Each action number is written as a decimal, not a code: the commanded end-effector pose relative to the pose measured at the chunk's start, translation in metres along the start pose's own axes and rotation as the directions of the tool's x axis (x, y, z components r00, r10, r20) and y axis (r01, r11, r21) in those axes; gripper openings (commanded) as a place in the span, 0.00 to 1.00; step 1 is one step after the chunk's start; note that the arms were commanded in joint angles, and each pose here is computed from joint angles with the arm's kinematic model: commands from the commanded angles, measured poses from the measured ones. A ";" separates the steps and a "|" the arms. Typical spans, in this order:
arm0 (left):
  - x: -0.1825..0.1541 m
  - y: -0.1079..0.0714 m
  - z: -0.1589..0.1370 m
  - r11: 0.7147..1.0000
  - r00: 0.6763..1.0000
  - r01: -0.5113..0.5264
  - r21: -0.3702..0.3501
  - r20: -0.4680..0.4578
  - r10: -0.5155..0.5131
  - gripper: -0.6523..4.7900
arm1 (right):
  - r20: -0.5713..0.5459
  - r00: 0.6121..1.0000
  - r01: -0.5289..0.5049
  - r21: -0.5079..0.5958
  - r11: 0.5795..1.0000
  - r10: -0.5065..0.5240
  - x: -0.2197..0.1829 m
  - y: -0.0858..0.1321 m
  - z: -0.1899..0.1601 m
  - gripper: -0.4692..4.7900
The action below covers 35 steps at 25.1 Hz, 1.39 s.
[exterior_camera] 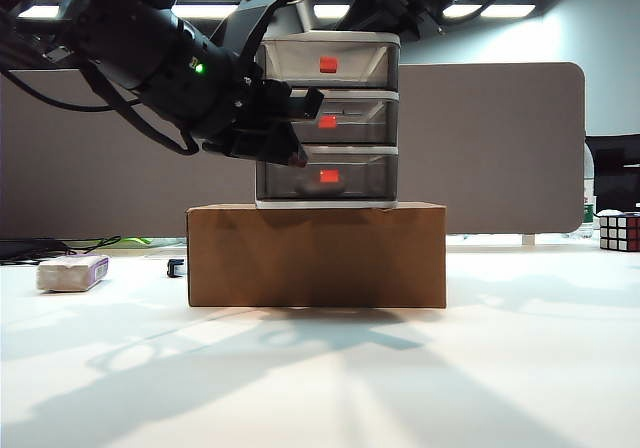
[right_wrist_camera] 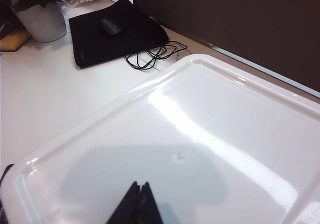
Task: Open the third layer of the drawer on the table, pick up the earphone case on the table and put it in, and finally close the drawer.
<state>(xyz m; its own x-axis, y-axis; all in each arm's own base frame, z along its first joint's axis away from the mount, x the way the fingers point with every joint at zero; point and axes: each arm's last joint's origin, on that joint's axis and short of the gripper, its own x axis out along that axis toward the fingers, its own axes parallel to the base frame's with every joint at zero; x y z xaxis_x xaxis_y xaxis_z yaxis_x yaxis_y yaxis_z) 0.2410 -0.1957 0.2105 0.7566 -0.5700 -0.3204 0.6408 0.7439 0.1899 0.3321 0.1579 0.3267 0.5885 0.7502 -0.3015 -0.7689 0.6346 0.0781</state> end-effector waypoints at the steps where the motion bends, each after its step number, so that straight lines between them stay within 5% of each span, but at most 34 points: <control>1: -0.003 0.000 0.006 0.999 0.998 0.044 0.006 0.034 -0.044 0.11 | -0.059 0.998 -0.003 -0.001 1.000 0.003 -0.001 0.001 -0.007 0.08; 8: -0.038 0.004 0.024 0.989 0.994 0.107 0.099 0.017 -0.109 0.11 | 0.026 0.994 0.110 -0.171 0.979 -0.107 -0.044 0.016 0.020 0.08; 17: -0.117 0.009 0.035 0.982 0.997 0.079 0.174 0.005 -0.081 0.11 | 0.142 0.978 0.176 -0.194 0.965 -0.150 -0.128 0.051 0.014 0.08; 26: -0.200 0.003 -0.026 0.999 0.977 -0.036 0.006 0.212 0.034 0.11 | 0.219 0.949 0.256 -0.119 0.959 -0.226 -0.199 0.097 -0.077 0.08; 35: -0.216 -0.004 -0.072 0.988 0.931 -0.057 -0.144 0.350 0.104 0.11 | 0.261 0.939 0.262 -0.115 0.958 -0.225 -0.210 0.111 -0.161 0.08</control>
<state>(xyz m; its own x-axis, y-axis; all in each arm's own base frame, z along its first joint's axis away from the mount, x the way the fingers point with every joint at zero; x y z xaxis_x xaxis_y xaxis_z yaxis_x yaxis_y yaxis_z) 0.0641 -0.0502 0.2136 0.8091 -0.5854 0.0520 0.5791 0.8092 0.0991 0.0850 0.0418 0.2531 0.7890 0.6107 -0.0674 -0.6142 0.7808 -0.1143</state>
